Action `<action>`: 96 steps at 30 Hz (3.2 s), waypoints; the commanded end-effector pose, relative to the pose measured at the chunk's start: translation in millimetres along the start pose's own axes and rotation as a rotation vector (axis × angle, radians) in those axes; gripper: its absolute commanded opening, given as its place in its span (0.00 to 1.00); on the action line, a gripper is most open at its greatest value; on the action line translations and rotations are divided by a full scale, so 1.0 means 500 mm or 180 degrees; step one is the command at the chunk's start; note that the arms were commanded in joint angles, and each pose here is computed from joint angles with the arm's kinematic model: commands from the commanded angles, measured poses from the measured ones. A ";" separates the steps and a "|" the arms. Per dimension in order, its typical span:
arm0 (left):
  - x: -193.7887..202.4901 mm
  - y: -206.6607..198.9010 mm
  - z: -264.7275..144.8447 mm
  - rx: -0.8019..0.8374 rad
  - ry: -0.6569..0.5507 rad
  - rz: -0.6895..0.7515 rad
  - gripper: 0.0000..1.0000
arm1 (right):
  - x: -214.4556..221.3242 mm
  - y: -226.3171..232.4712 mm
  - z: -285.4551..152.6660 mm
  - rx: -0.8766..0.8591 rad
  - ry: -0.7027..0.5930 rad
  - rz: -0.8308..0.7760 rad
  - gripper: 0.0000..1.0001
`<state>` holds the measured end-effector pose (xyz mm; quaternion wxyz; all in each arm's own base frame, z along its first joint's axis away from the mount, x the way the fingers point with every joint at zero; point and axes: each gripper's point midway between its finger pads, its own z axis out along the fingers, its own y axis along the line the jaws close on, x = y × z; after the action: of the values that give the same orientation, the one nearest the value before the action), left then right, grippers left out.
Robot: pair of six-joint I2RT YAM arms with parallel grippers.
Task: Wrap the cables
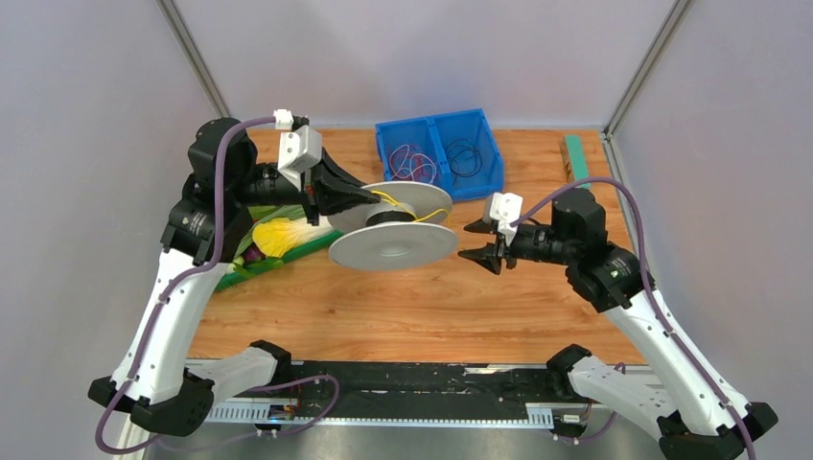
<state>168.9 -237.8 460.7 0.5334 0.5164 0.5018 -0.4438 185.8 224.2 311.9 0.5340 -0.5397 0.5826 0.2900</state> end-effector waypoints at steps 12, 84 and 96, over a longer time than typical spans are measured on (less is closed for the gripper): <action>-0.082 0.088 -0.004 -0.0597 -0.0684 -0.0548 0.00 | 0.007 -0.011 0.012 0.0143 -0.0104 0.0605 0.00; 0.855 0.145 0.174 -0.3331 0.0595 -0.5216 0.44 | 0.397 -0.145 0.170 0.1604 0.0017 0.4641 0.00; 0.848 0.038 0.113 -0.3178 0.1056 -0.5338 0.65 | 0.457 -0.118 0.163 0.1691 0.0297 0.4667 0.00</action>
<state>262.2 -277.9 36.2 0.1569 -0.2671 0.8888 -0.3379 293.0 212.7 87.8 0.2644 0.1348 0.8675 0.3992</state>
